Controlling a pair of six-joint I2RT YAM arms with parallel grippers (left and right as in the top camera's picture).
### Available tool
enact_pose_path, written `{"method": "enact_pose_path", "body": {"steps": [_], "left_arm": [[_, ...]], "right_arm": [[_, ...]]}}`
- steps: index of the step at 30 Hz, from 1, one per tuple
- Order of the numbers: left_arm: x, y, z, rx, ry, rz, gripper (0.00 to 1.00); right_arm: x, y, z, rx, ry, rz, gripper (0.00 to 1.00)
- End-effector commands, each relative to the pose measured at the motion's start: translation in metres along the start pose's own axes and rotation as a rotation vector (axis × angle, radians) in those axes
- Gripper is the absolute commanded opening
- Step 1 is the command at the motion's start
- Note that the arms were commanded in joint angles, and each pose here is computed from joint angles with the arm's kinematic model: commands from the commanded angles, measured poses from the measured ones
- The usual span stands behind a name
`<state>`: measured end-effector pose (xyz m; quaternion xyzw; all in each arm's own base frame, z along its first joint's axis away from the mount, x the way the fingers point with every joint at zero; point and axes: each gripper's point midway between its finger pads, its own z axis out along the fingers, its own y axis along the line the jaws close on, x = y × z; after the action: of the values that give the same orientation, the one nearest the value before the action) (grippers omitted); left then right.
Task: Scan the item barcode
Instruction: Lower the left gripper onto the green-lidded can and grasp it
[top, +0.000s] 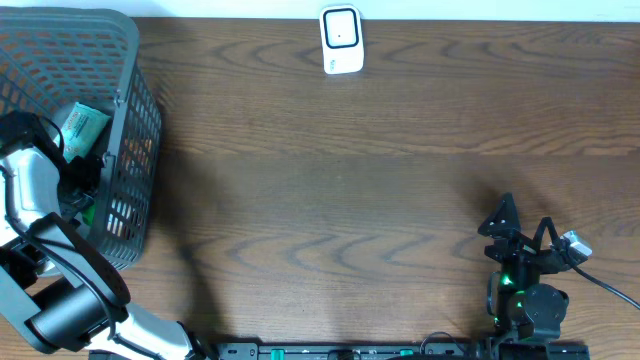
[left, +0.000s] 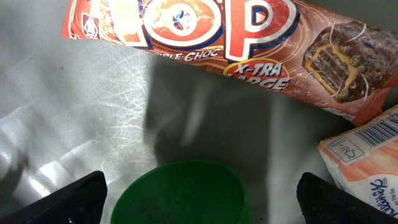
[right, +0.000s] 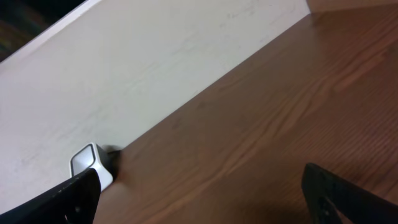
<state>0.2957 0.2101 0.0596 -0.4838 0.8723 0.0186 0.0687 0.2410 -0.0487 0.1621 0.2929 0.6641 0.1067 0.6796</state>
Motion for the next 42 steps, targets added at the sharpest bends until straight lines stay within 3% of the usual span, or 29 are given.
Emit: {"method": "enact_pose_path", "body": {"steps": [1, 13, 21, 26, 28, 34, 42], "left_arm": [[0.006, 0.001, -0.002, 0.0, 0.022, -0.017, 0.98], [0.028, 0.01, -0.003, -0.048, 0.105, -0.209, 0.98], [0.051, 0.019, 0.026, -0.068, 0.138, -0.222, 0.98], [0.067, 0.026, 0.043, -0.08, 0.158, -0.221, 0.74], [0.069, 0.027, 0.044, -0.081, 0.161, -0.214, 0.71], [0.064, 0.025, 0.044, -0.071, 0.145, -0.202, 0.66], [0.045, 0.017, 0.03, -0.038, 0.091, -0.143, 0.66]], "right_arm": [[0.001, 0.001, 0.0, -0.005, 0.004, 0.004, 0.99], [0.001, 0.001, 0.0, -0.005, 0.004, 0.004, 0.99], [0.001, 0.001, 0.0, -0.006, 0.004, 0.004, 0.99], [0.001, 0.001, 0.0, -0.005, 0.004, 0.004, 0.99], [0.001, 0.001, 0.0, -0.006, 0.004, 0.004, 0.99], [0.001, 0.001, 0.0, -0.006, 0.004, 0.004, 0.99], [0.001, 0.001, 0.0, -0.006, 0.004, 0.004, 0.99]]}}
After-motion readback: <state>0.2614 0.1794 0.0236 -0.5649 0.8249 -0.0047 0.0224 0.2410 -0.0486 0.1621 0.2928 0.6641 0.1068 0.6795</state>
